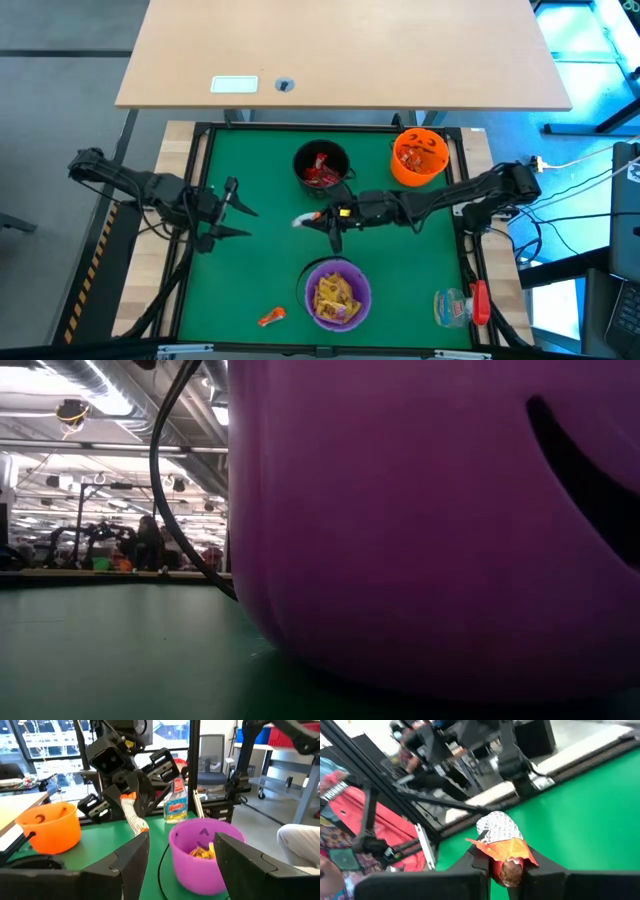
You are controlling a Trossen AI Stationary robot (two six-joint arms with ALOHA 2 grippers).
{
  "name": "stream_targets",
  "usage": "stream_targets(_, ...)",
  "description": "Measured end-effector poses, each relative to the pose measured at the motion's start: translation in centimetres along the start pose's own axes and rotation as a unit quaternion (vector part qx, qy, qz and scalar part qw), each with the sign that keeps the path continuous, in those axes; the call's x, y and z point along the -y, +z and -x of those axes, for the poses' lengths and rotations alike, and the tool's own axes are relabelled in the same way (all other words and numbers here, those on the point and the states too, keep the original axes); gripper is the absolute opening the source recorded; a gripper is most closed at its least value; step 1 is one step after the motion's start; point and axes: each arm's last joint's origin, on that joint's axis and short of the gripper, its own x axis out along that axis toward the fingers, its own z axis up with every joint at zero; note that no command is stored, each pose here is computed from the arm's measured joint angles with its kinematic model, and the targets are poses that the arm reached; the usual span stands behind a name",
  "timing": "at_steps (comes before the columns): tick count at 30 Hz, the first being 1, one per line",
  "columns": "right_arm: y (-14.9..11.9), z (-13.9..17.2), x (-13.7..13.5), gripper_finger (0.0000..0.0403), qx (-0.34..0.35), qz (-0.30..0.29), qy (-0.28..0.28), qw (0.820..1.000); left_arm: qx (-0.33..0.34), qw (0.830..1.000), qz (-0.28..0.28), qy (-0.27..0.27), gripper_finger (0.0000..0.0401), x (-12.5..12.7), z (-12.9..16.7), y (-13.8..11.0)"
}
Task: Sort candy
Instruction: Put the orange candy into the orange bucket
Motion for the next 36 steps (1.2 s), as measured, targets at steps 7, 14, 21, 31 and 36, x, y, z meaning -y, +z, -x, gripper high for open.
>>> stream_targets(7, 0.7, 0.9, 1.0, 0.0030, -0.044, 0.009, 0.001, 0.999, -0.019, 1.000, 0.005, 0.015, 0.0212, -0.2, 0.7, -0.3)
stream_targets(14, 1.4, 2.0, 0.5, 0.0030, -0.045, 0.035, 0.001, 0.998, -0.024, 1.000, 0.005, 0.015, 0.0212, -0.2, 0.7, -0.4)
stream_targets(21, 2.3, 3.4, 0.3, 0.0030, -0.036, 0.039, -0.031, 0.998, -0.027, 0.999, 0.018, 0.011, 0.0212, -0.1, 0.7, -0.5)
stream_targets(31, -0.9, 3.9, 2.1, 0.0030, 0.018, 0.028, 0.010, 0.999, -0.027, 0.999, 0.020, 0.010, 0.0212, -0.1, 0.7, -0.5)
stream_targets(36, -2.7, 6.0, 3.4, 0.0030, 0.044, 0.005, 0.012, 0.999, -0.027, 0.999, 0.021, 0.010, 0.0212, -0.1, 0.7, -0.5)
